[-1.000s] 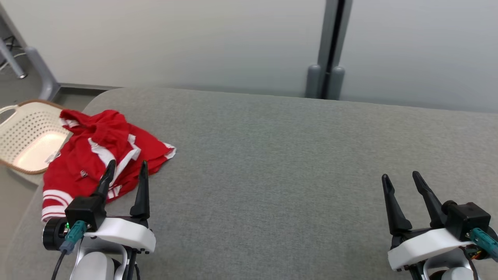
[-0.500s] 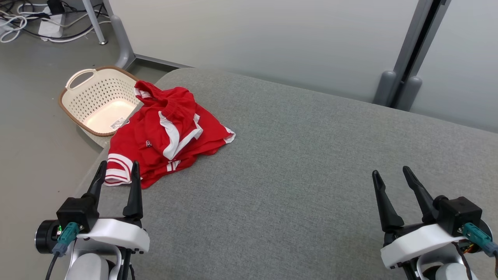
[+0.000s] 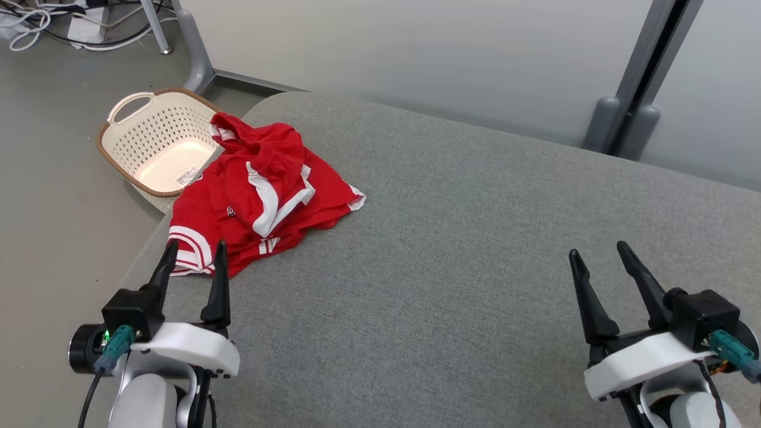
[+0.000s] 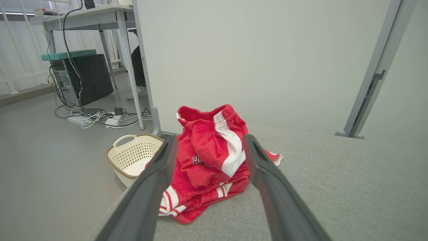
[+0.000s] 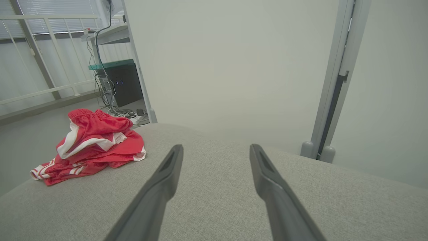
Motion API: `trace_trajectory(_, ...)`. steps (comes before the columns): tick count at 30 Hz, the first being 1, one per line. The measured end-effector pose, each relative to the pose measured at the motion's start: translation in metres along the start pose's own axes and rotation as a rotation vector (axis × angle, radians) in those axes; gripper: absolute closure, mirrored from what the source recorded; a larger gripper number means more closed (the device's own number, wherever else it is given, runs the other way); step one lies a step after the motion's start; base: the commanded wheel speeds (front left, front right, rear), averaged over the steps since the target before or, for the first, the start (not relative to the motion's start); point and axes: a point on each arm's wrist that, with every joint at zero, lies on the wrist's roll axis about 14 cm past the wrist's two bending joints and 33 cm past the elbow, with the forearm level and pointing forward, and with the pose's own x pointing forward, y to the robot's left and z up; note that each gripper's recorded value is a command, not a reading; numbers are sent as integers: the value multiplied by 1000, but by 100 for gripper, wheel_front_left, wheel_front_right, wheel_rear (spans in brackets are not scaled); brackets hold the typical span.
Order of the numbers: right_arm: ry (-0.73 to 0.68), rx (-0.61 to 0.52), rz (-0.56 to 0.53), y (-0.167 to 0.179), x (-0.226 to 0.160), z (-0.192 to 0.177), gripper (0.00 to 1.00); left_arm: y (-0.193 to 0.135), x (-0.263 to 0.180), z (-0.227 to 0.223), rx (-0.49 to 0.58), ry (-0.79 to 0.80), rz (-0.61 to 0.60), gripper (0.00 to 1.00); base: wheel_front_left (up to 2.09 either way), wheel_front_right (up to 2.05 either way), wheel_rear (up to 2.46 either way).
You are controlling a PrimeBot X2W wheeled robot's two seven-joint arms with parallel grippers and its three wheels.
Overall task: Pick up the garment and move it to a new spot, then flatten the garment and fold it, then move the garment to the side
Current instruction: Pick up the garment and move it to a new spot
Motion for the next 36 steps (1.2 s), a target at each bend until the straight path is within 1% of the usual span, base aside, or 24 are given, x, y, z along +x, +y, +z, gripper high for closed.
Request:
trace_trajectory(5,-1,-17,11,-9,12,2,0,-21,28,-13,12,56,-55,0,0,0,0)
trace_trajectory(9,-2,-18,8,-21,23,1,0,-36,58,-26,12,115,-83,0,0,0,0)
trace_trajectory(15,36,-12,-46,-57,30,-19,0,-52,104,-61,20,246,-96,0,0,0,0)
trace_trajectory(17,52,-10,-60,-66,31,-28,0,-53,114,-76,23,296,-83,0,0,0,0)
trace_trajectory(21,78,6,-84,-80,33,-44,0,-41,125,-104,42,389,-23,0,0,0,0)
trace_trajectory(22,85,9,-91,-83,32,-47,0,-38,129,-106,46,398,-11,44,0,0,0)
trace_trajectory(23,87,11,-100,-87,31,-49,0,-36,132,-108,53,402,-2,93,0,0,0)
trace_trajectory(24,88,11,-110,-91,30,-50,0,-36,135,-110,53,404,3,100,0,0,0)
trace_trajectory(27,88,11,-130,-97,27,-51,0,-35,139,-111,36,405,17,100,0,0,0)
trace_trajectory(31,61,1,-156,-104,23,-42,0,-23,156,-75,25,277,43,100,0,0,0)
trace_trajectory(36,24,-4,-186,-107,15,-28,0,-19,148,-48,26,169,43,100,0,0,0)
